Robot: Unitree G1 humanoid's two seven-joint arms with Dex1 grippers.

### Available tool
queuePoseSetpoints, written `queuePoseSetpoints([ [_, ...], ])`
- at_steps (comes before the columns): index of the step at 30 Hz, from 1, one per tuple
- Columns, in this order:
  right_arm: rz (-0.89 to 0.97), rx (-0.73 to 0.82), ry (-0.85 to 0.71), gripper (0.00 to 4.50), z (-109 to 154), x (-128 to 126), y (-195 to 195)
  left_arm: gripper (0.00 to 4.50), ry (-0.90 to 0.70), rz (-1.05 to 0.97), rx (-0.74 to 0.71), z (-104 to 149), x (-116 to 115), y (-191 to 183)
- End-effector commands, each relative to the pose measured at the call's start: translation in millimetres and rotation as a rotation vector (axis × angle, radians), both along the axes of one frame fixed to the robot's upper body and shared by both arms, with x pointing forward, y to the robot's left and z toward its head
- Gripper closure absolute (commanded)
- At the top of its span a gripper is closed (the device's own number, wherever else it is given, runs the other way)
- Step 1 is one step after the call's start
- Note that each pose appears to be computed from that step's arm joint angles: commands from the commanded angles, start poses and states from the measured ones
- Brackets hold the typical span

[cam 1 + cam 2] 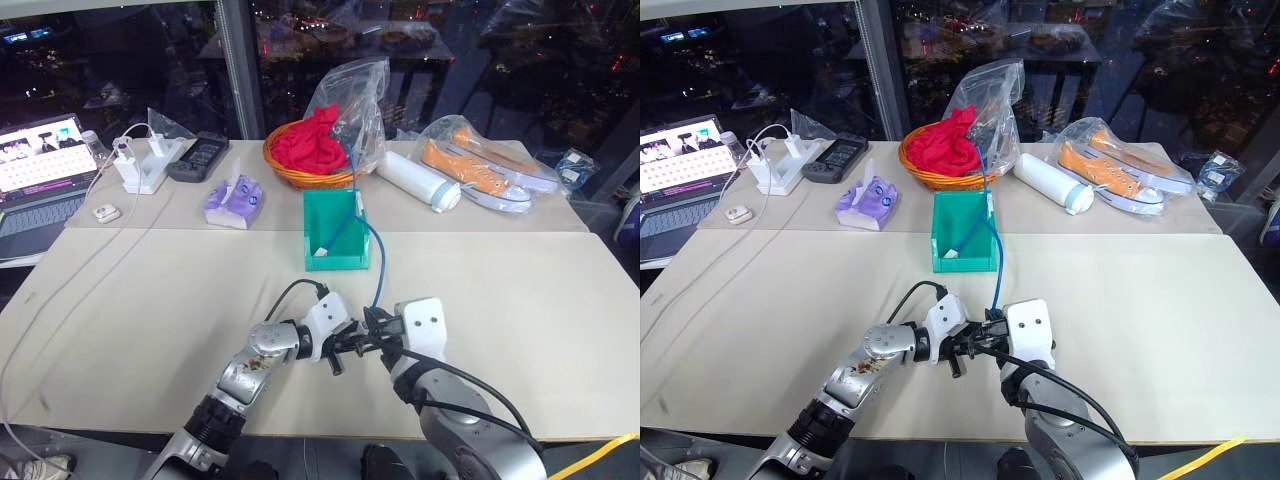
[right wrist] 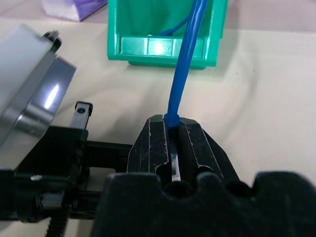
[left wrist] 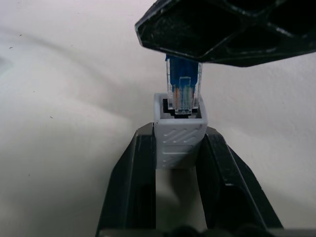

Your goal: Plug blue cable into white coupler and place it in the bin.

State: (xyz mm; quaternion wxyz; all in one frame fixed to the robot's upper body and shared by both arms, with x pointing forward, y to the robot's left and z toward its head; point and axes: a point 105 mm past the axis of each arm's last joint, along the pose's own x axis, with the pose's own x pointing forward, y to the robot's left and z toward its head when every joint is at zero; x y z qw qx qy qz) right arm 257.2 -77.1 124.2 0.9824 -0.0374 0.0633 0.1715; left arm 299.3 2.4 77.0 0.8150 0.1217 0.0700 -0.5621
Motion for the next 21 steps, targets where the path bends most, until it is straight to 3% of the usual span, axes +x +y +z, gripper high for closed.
queuePoseSetpoints([
  [1, 0.043, -0.020, 0.018, 4.50, -9.8, -3.2, 6.5, 3.85, -0.026, -0.021, -0.015, 8.3, -2.5, -3.8],
  [10, 0.026, -0.093, 0.089, 4.50, -38.8, -11.7, -11.0, 3.85, -0.030, -0.013, -0.015, 10.7, 1.6, -1.2],
  [21, 0.131, -0.275, 0.363, 4.50, -111.2, -34.2, -8.3, 3.85, -0.036, 0.005, -0.020, 12.6, 6.2, -0.1],
])
